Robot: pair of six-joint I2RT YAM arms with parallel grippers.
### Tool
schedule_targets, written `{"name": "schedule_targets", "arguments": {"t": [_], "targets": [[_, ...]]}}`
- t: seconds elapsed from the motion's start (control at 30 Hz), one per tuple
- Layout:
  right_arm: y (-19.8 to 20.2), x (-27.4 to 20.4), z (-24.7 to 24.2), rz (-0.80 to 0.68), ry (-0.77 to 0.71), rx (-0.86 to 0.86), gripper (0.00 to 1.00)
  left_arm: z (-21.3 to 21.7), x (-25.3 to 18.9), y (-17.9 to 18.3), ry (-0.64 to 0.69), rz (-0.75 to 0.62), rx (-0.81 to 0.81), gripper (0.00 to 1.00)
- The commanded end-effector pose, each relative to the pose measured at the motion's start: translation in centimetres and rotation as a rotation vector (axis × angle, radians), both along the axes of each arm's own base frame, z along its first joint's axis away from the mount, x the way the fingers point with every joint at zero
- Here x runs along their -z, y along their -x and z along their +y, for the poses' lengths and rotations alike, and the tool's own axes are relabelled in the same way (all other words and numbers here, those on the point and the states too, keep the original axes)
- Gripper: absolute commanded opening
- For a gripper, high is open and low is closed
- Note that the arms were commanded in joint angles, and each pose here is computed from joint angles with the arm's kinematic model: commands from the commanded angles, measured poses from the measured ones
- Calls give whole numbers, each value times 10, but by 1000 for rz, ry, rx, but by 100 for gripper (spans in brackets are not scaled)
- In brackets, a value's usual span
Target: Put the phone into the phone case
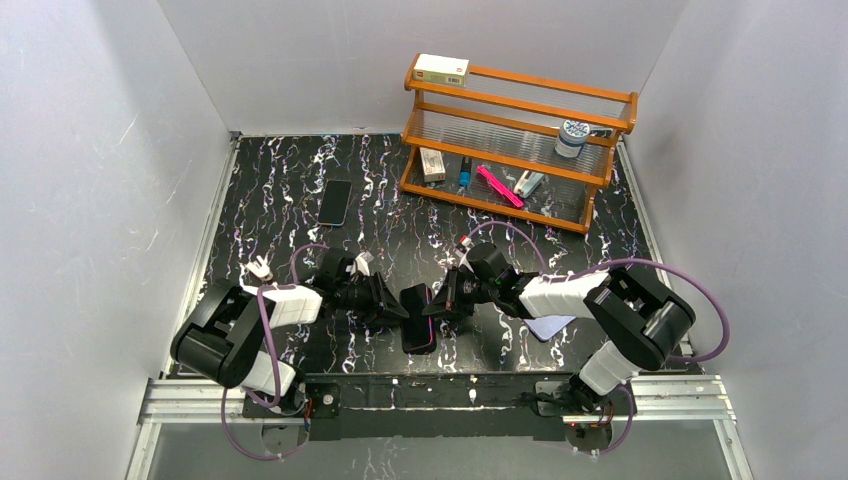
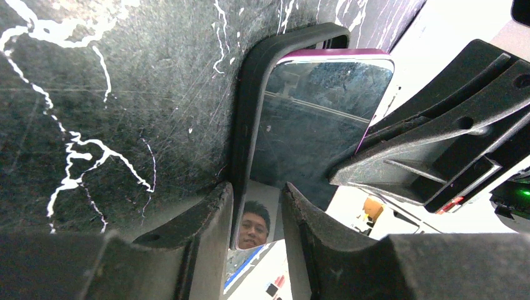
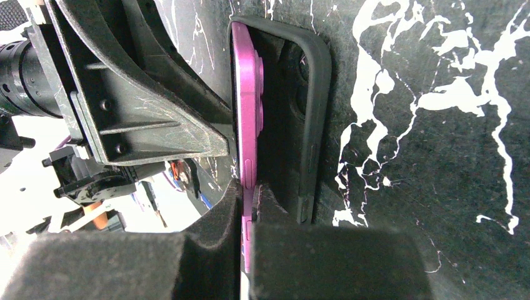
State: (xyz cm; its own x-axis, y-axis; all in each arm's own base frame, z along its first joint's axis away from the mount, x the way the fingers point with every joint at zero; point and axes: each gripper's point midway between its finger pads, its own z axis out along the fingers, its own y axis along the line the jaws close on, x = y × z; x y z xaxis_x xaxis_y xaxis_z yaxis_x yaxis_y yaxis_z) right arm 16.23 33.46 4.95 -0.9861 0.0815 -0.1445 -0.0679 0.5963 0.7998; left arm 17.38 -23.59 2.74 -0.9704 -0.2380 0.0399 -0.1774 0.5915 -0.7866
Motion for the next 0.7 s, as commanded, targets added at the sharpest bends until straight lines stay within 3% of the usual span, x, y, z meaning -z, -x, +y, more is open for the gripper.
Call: {"name": "schedule_targets", "arguments": {"t": [0.0,0.17,0.37,0.47,0.67], "targets": [[4,26,-7,23,83,2,1,-10,-3,7,9,-9,36,30],[-3,20,-13,6,150,23,3,-8,-5,6,-19,-28,43,29],[-13,-1,-21,-40,211,57,29,-5,-6,5,-46,-50,47,28],[-11,-6,-27,-41,235,55,37,-4,-5,5,-50,-46,48,28],[-10,-9,-36,-55,290,49,36,-4,-6,4,-51,-50,47,28]]}}
